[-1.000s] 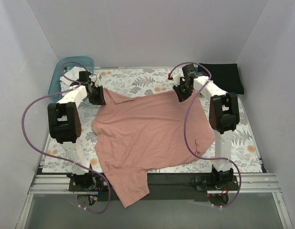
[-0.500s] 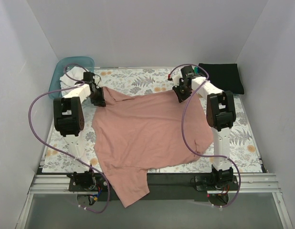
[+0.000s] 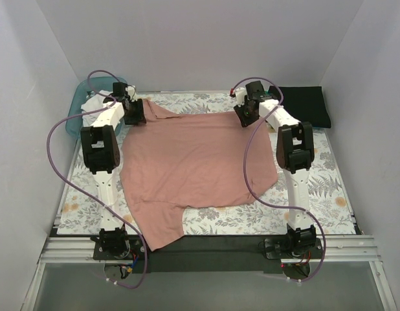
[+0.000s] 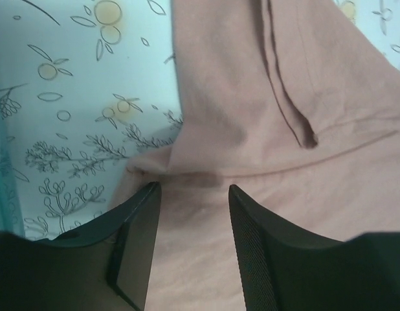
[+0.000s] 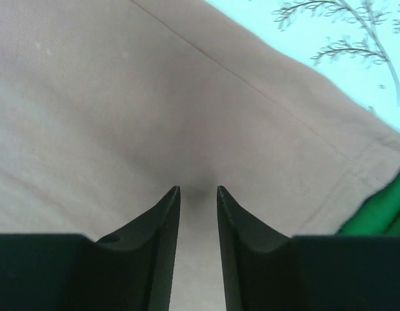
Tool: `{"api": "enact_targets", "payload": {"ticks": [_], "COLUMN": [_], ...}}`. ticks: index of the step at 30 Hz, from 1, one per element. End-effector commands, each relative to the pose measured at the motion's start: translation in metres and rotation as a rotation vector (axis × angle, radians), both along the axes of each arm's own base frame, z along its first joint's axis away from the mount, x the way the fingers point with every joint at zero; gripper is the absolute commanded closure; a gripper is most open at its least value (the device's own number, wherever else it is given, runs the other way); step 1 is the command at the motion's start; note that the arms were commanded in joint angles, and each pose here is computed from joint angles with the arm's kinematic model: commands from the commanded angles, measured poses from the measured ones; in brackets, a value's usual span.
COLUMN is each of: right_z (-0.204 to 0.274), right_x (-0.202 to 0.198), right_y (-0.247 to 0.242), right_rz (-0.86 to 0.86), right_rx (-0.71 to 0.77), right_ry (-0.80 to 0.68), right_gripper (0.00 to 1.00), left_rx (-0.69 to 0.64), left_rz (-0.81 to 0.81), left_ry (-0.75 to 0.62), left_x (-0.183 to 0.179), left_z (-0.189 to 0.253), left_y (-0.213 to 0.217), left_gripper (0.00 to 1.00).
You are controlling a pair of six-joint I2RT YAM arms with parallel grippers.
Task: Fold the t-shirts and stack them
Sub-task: Flatten the tshirt out
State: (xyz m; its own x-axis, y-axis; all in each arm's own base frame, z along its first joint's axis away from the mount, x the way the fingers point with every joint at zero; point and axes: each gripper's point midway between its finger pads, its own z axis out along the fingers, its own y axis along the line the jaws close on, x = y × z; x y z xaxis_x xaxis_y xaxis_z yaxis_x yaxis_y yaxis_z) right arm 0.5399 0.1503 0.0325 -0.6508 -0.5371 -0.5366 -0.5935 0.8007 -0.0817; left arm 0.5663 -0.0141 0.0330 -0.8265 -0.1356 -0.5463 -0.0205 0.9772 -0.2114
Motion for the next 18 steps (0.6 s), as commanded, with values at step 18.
{"api": "enact_targets", "payload": {"ticks": [18], "right_z": [0.056], "right_x": [-0.243], "right_y": [-0.035], "right_rz": [0.186], "right_rx": [0.011], "right_ry": [0.386], "right_gripper": [0.65], "left_rx": [-0.039], "left_rz": [-0.194], "left_ry": [0.027], "left_x": [-0.186], "left_z": [0.068], "left_y": [-0.023], "left_gripper": [0.51]}}
